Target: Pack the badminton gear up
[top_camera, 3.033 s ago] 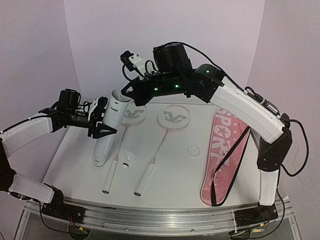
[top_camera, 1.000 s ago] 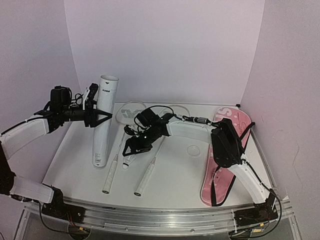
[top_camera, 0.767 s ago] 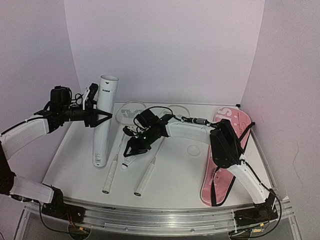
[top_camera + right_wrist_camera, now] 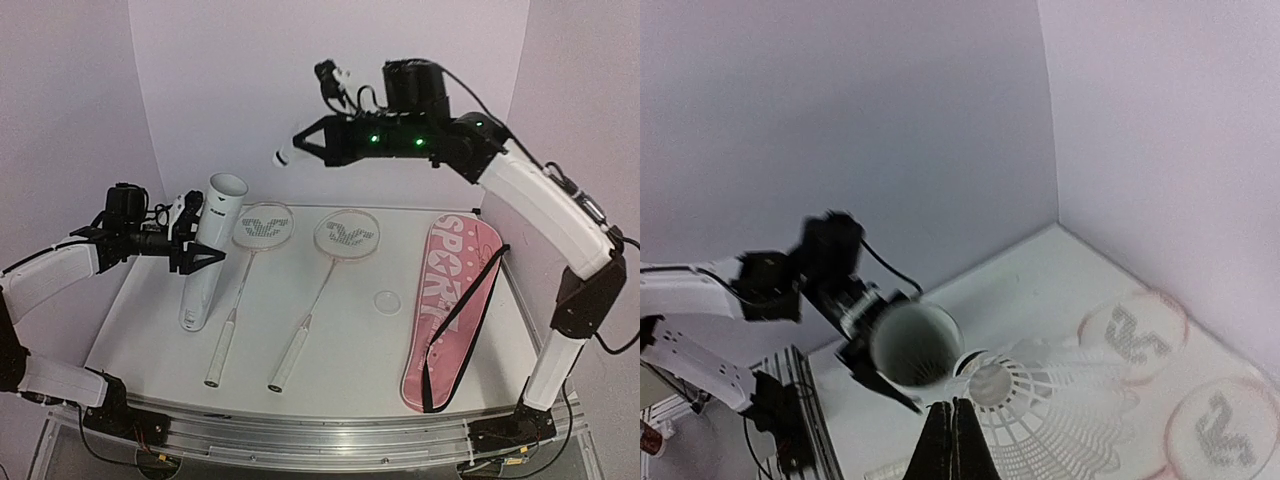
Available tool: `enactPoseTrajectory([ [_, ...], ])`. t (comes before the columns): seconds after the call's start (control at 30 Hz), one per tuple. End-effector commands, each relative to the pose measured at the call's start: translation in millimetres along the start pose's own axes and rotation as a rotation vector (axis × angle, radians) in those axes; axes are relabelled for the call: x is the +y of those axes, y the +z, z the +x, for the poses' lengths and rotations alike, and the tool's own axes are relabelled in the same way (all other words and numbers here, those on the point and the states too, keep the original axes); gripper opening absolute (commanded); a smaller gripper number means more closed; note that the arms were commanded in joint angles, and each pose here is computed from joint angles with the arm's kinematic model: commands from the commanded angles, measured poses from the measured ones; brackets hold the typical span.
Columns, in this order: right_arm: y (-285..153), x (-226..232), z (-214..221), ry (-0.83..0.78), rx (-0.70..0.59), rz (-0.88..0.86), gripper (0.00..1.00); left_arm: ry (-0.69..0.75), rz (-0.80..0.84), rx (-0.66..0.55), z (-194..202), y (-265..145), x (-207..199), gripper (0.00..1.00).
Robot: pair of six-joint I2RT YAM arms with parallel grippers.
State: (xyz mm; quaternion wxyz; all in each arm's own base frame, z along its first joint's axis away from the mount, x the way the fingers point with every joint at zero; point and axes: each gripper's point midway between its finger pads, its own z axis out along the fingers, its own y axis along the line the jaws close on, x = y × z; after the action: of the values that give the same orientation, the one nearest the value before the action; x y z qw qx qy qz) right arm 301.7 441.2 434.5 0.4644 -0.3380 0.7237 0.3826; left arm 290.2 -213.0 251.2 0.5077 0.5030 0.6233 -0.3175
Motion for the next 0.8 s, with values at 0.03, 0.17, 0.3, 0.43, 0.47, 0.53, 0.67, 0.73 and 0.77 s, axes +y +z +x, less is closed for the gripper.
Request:
enactPoseTrajectory([
  [0.03,13.6,53.3,-2.9,-0.248,-0.028,0.015,0.00,0.125,0.028,0.011,-2.4,6.6,-5.9,0.06],
  [0.17,28.8,62.5,7.9,-0.307,-0.008,0.026,0.00,0.144,0.035,0.022,-2.5,9.1,-8.0,0.06],
  [0.3,40.5,64.1,17.2,-0.303,0.019,0.003,0.00,0.155,0.042,0.030,-3.0,9.4,-9.2,0.06],
  [0.43,48.8,60.3,31.4,-0.301,0.061,0.008,0.00,0.165,0.042,0.034,-3.3,9.1,-10.1,0.06],
  [0.47,50.9,59.2,35.4,-0.299,0.073,0.009,0.00,0.166,0.042,0.034,-3.5,9.0,-10.0,0.06],
  [0.53,55.5,58.1,42.8,-0.296,0.094,0.007,0.00,0.167,0.043,0.033,-4.3,9.2,-9.6,0.06],
  [0.67,65.0,57.2,52.8,-0.285,0.121,-0.002,0.00,0.166,0.047,0.026,-6.6,10.1,-9.2,0.06],
  [0.73,67.5,59.5,53.7,-0.278,0.123,-0.016,0.02,0.166,0.049,0.023,-7.3,10.2,-9.5,0.06],
  [0.77,68.6,61.9,54.3,-0.275,0.124,-0.032,0.03,0.168,0.049,0.021,-7.9,10.2,-9.5,0.06],
])
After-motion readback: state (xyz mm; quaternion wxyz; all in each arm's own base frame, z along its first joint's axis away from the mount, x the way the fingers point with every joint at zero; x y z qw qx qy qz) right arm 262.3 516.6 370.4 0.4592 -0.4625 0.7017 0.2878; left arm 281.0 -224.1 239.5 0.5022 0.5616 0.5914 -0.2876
